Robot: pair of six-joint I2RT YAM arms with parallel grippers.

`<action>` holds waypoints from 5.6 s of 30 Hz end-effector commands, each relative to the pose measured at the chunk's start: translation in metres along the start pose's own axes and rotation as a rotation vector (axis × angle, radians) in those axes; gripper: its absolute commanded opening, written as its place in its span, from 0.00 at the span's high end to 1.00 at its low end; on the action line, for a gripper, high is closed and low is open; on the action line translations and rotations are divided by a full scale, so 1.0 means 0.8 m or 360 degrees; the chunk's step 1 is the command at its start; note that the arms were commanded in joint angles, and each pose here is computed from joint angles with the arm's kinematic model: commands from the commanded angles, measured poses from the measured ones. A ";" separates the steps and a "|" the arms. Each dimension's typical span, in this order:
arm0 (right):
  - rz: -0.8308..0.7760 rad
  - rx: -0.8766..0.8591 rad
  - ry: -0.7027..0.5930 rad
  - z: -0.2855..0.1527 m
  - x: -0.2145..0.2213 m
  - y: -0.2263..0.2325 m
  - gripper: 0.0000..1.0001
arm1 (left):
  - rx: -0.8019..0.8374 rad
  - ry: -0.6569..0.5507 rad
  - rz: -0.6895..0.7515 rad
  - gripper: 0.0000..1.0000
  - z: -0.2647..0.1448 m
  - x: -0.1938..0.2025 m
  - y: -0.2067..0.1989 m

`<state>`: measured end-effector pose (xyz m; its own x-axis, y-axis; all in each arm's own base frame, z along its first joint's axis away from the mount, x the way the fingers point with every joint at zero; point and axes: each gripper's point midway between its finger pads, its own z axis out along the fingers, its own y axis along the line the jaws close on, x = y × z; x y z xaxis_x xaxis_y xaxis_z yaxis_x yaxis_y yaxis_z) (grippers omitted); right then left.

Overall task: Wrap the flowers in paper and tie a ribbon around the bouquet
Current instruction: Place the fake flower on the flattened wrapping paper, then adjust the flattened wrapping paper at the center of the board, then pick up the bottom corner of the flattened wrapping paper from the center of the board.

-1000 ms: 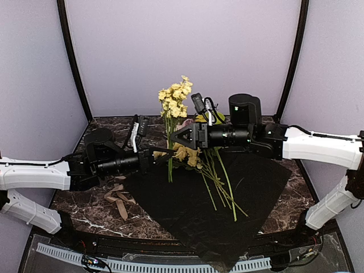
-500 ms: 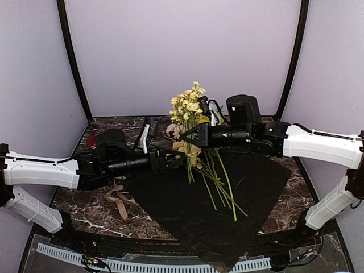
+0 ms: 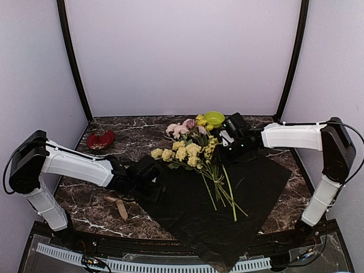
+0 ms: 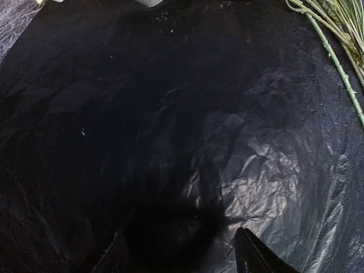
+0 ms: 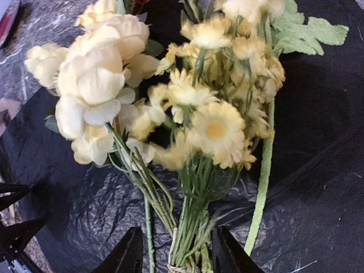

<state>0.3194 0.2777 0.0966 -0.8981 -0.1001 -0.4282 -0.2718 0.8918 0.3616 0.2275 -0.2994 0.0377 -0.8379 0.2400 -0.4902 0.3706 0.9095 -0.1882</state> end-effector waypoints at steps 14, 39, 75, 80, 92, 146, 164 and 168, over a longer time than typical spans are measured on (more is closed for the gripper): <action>-0.0035 0.0476 -0.0086 -0.092 0.025 -0.109 0.37 | -0.0263 0.0046 -0.0121 0.19 -0.065 -0.013 0.104; 0.0123 0.0474 0.0202 -0.050 0.141 -0.167 0.37 | -0.0066 0.0042 -0.0378 0.28 -0.044 0.010 0.124; 0.0052 0.0280 0.0227 -0.019 0.109 -0.104 0.43 | -0.0514 -0.0138 -0.0193 1.00 -0.056 -0.079 0.215; 0.0004 0.0272 0.0185 -0.048 0.107 -0.084 0.43 | -0.0411 -0.0168 -0.0198 0.77 -0.061 -0.080 0.202; -0.0304 -0.0039 0.0480 -0.080 0.187 0.032 0.49 | -0.0017 -0.0724 0.0460 0.41 -0.172 -0.100 0.031; -0.0498 -0.0269 0.0814 -0.003 0.296 0.118 0.49 | 0.0403 -0.0456 0.2569 0.72 -0.046 0.150 -0.179; -0.0492 -0.0285 0.0792 -0.012 0.290 0.122 0.49 | 0.0460 -0.0617 0.2427 0.68 -0.068 0.117 -0.203; -0.0497 -0.0278 0.0778 -0.015 0.289 0.120 0.49 | 0.0463 -0.0605 0.2443 0.66 -0.065 0.116 -0.204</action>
<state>0.0787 0.3301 0.0284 -0.8107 -0.5792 -0.0856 -0.5560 0.7156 0.4229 0.0654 -0.3953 0.0439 0.4974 0.7176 -0.4875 0.8334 -0.2393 0.4981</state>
